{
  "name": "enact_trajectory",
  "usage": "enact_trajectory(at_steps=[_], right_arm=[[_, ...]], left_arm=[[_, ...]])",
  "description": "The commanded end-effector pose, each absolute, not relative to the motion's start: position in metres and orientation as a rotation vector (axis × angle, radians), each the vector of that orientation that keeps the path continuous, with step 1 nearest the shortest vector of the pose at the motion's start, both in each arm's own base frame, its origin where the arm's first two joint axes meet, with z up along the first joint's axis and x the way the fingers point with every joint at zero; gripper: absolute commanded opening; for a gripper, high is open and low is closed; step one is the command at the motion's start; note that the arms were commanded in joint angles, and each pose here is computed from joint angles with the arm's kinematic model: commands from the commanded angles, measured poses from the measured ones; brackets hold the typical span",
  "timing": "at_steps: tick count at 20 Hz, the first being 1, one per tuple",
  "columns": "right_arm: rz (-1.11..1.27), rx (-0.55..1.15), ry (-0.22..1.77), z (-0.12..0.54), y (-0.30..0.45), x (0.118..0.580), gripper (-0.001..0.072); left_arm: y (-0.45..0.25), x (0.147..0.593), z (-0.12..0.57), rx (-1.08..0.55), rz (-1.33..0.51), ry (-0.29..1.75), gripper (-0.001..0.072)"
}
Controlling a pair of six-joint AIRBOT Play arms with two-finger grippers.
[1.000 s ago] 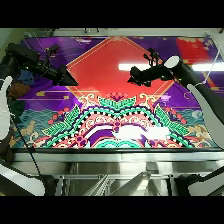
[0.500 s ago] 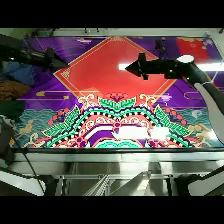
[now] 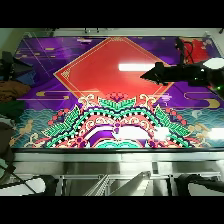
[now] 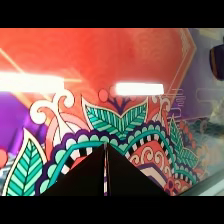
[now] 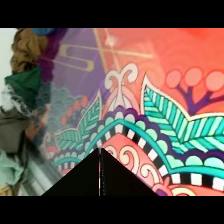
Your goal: Fold the shirts.
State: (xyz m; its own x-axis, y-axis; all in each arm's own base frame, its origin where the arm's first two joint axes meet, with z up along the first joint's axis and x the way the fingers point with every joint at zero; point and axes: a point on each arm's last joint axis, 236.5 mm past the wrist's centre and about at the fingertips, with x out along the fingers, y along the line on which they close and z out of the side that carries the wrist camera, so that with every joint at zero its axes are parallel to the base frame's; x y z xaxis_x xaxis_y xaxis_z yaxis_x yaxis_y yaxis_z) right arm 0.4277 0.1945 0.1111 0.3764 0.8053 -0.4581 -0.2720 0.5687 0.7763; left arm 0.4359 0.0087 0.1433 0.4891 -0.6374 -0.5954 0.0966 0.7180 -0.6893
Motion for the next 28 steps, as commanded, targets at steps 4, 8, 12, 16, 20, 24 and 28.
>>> enact_trajectory(at_steps=[4, 8, 12, 16, 20, 24, 28], right_arm=[[0.804, 0.737, 0.863, 0.155, 0.202, 0.406, 0.0024], [0.817, 0.784, 0.861, 0.158, 0.206, 0.409, 0.0023], [0.796, 0.78, 0.899, 0.139, 0.203, 0.414, 0.0021], [0.774, 0.807, 0.951, 0.114, 0.203, 0.422, 0.0023], [0.762, 0.823, 0.98, 0.101, 0.203, 0.425, 0.0023], [0.759, 0.83, 0.985, 0.098, 0.203, 0.427, 0.0023], [0.758, 0.83, 0.984, 0.098, 0.203, 0.427, 0.0023]], left_arm=[[0.005, 0.441, 0.118, -0.705, -0.439, 1.002, 0.0355], [0.057, 0.479, 0.109, -0.557, -0.273, 0.926, 0.0717], [0.142, 0.503, 0.085, -0.294, -0.04, 0.982, 0.0717], [0.2, 0.527, 0.027, -0.228, 0.091, 1.058, 0.0718], [0.246, 0.553, -0.016, -0.238, 0.181, 1.026, 0.0718], [0.274, 0.569, -0.045, -0.241, 0.252, 0.938, 0.0718], [0.278, 0.591, -0.062, -0.25, 0.258, 0.885, 0.0718]])
